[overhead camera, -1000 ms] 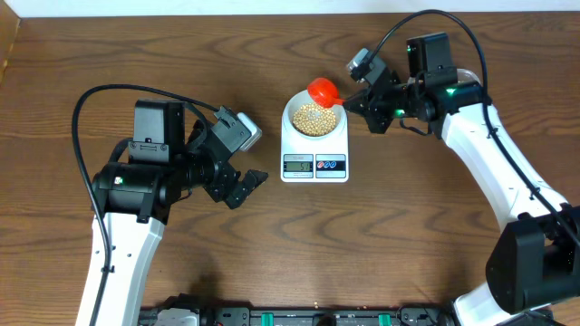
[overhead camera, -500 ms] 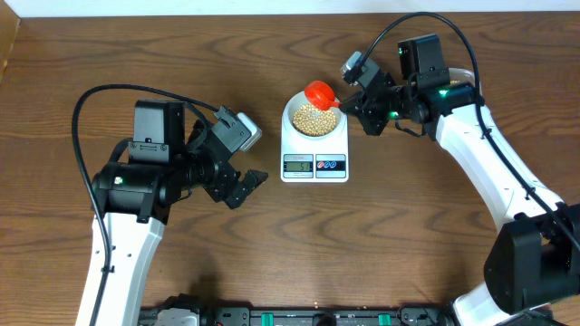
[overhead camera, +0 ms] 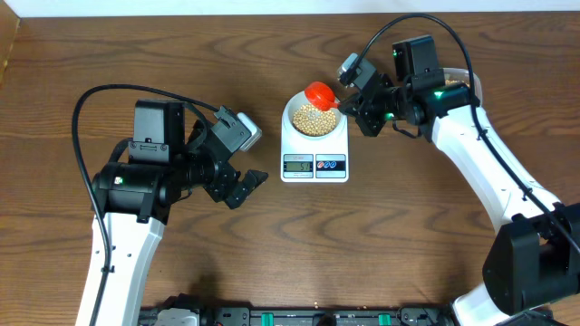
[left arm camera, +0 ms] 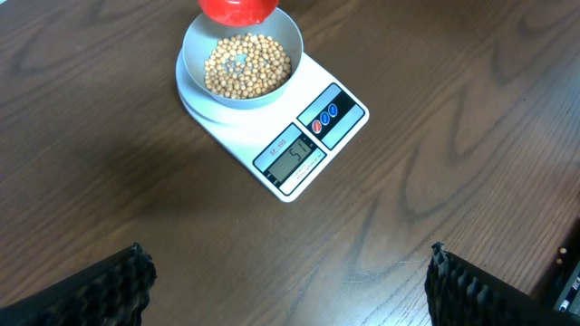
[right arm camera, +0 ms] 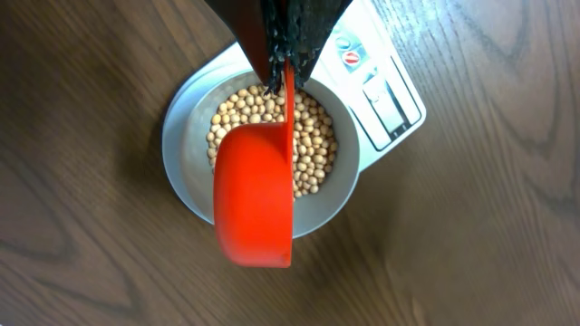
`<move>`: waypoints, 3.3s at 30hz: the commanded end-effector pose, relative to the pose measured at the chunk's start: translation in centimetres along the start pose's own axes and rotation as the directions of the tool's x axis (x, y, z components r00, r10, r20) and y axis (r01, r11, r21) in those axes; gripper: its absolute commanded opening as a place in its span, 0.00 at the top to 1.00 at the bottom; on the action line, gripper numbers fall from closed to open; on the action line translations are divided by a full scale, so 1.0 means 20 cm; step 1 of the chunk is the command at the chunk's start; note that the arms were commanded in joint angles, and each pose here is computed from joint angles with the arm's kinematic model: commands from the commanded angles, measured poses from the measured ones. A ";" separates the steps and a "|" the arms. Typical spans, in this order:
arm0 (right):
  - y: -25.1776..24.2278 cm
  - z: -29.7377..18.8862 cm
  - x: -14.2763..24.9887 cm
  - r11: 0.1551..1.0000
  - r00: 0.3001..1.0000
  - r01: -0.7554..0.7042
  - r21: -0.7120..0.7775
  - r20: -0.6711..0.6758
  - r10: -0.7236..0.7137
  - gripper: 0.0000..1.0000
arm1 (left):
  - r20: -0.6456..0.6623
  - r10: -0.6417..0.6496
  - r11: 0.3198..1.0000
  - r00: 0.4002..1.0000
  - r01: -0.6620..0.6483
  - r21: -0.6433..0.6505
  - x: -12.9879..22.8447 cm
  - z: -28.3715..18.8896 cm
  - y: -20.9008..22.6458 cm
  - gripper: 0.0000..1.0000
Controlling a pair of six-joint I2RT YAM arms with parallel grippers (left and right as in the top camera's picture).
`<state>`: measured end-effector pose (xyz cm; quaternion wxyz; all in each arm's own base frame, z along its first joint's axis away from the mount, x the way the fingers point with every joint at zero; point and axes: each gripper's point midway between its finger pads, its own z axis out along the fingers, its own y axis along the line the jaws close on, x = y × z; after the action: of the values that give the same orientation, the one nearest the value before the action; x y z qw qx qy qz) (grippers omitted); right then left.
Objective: Scoop item into bowl and weigh 50g on scale
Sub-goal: 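Tilt the red scoop with the right gripper to pour soybeans into bowl, then hold the red scoop over the bowl, shaking out a few soybeans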
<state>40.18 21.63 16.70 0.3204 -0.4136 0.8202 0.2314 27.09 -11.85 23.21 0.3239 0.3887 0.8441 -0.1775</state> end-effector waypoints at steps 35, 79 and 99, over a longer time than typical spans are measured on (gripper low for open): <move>0.03 0.22 0.12 1.000 0.995 0.002 -0.017 -0.100 -0.004 0.99 | 0.027 0.004 1.000 1.000 -0.004 -0.002 -0.05 -0.03 0.00 0.02; 0.16 0.28 0.18 0.995 0.989 -0.024 -0.096 -0.146 0.009 0.99 | 0.027 0.004 1.000 1.000 -0.004 -0.002 -0.05 -0.03 0.00 0.02; 0.02 0.16 0.15 0.950 0.962 -0.271 -0.156 -0.063 0.264 0.99 | 0.027 0.004 1.000 1.000 -0.004 -0.002 -0.05 -0.03 0.00 0.02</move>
<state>39.57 22.67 12.51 0.2475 -0.3547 0.8518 0.2955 27.09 -11.84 23.21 0.3239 0.3886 0.8442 -0.1773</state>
